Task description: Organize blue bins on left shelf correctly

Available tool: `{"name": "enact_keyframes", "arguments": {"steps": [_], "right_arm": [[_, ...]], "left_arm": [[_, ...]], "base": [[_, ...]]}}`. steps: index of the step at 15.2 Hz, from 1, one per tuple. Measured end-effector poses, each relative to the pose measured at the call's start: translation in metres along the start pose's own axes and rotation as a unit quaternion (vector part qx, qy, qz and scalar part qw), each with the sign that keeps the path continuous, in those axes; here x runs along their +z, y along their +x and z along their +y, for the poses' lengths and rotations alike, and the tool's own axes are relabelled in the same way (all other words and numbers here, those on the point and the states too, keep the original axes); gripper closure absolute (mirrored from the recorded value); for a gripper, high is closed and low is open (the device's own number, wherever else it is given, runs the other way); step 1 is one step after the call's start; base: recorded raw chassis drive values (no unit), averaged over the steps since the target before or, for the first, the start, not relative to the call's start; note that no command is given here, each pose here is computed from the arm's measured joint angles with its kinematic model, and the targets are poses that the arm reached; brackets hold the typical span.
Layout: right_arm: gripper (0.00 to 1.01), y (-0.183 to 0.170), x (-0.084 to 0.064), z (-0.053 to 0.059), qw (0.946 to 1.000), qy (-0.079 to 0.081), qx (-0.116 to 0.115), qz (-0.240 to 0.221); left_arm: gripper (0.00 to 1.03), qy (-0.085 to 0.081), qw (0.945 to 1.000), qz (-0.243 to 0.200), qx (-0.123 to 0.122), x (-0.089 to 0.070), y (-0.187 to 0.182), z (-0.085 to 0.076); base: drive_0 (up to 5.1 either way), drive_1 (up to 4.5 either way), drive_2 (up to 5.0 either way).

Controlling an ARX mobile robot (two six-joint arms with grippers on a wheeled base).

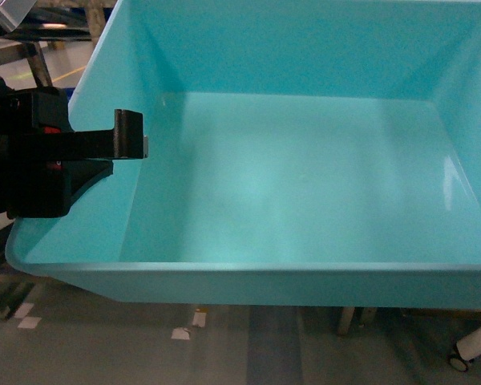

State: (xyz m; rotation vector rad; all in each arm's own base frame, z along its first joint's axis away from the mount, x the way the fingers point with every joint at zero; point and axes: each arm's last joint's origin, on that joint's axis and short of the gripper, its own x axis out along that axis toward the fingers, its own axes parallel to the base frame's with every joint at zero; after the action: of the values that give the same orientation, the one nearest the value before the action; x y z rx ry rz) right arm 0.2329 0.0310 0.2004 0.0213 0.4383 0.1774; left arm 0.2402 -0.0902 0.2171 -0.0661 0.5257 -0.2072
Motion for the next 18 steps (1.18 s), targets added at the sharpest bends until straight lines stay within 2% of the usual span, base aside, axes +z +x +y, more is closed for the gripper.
{"name": "enact_keyframes", "arguments": {"steps": [2, 18], "right_arm": [[0.99, -0.0001, 0.0002, 0.0001, 1.0000, 0.000, 0.001, -0.001], [0.99, 0.0000, 0.0000, 0.0000, 1.0000, 0.000, 0.000, 0.000]], "left_arm": [[1.01, 0.000, 1.0000, 0.003, 0.002, -0.0006, 0.0000, 0.0006], [1.01, 0.000, 1.0000, 0.000, 0.001, 0.0006, -0.0008, 0.0005]], "base": [[0.0, 0.00, 0.0], [0.0, 4.28, -4.3]]}}
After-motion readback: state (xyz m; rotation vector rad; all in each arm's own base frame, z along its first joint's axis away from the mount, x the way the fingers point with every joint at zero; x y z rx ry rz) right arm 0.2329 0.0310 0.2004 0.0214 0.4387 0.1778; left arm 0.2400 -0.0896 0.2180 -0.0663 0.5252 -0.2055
